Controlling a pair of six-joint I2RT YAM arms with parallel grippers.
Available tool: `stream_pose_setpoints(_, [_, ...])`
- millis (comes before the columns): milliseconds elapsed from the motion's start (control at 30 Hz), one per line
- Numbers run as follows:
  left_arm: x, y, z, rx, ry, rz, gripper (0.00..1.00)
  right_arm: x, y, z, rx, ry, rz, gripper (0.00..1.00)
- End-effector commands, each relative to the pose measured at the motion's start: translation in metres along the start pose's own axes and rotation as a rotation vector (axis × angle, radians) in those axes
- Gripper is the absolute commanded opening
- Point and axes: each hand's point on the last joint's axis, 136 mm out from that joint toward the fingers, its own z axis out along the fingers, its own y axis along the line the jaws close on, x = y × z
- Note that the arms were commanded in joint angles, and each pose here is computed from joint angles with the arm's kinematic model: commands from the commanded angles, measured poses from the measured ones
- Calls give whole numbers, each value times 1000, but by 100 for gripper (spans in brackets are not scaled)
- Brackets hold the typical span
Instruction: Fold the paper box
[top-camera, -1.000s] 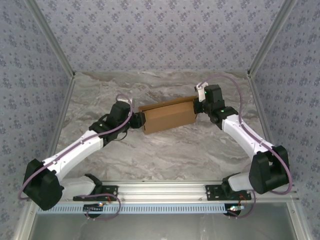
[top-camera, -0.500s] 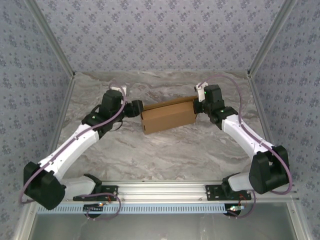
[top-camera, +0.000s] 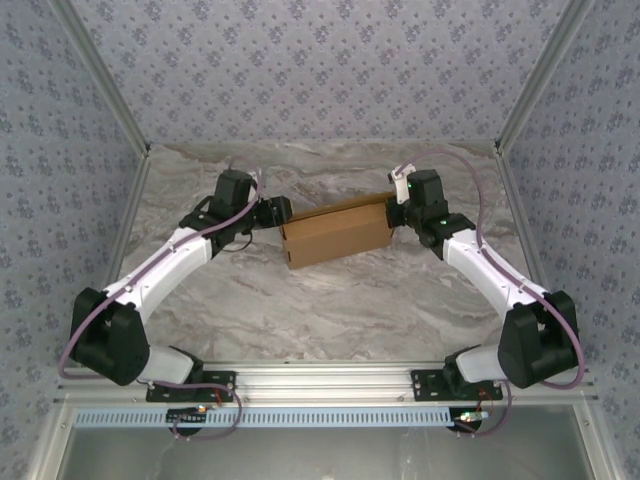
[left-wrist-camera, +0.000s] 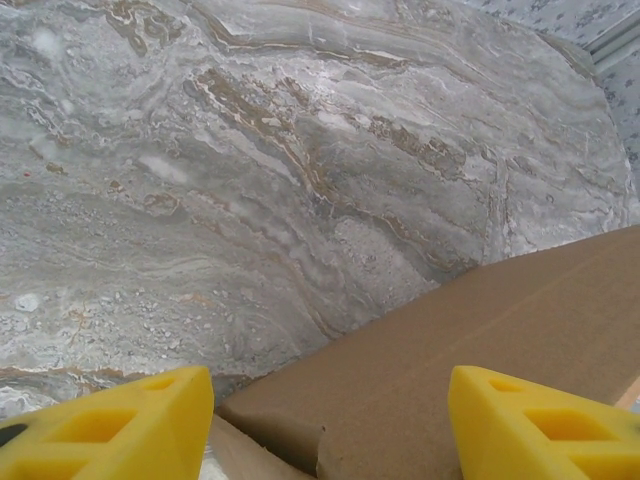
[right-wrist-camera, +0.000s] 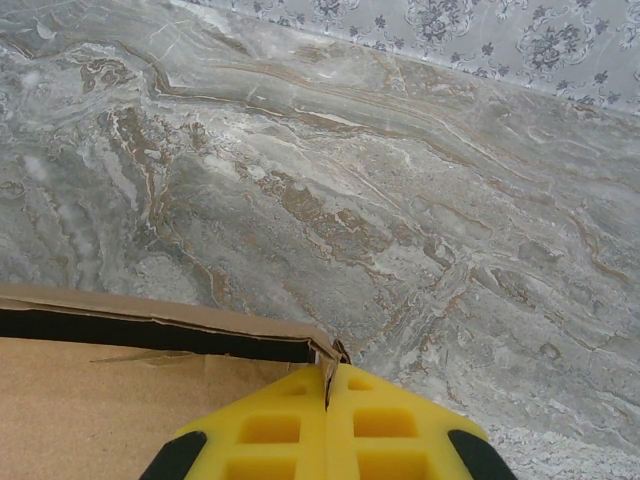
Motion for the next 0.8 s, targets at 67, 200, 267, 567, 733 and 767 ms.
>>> stream_pose_setpoints(67, [32,13,7,-3,77,-22,62,45,11,5,-35,163,-11,2])
stream_pose_setpoints(200, [43,20,10,-14,101,-25,62,39,12,2,-41,153,-7,10])
stream_pose_setpoints(267, [48,22,12,-18,111,-27,61,35,12,-1,-45,148,-9,15])
stream_pose_setpoints(567, [63,26,17,-26,139,-29,61,18,15,-21,-68,108,2,41])
stream_pose_setpoints(733, [66,26,18,-33,142,-21,61,15,17,-34,-84,95,2,51])
stream_pose_setpoints(767, [67,26,19,-34,143,-19,61,14,18,-37,-91,91,2,52])
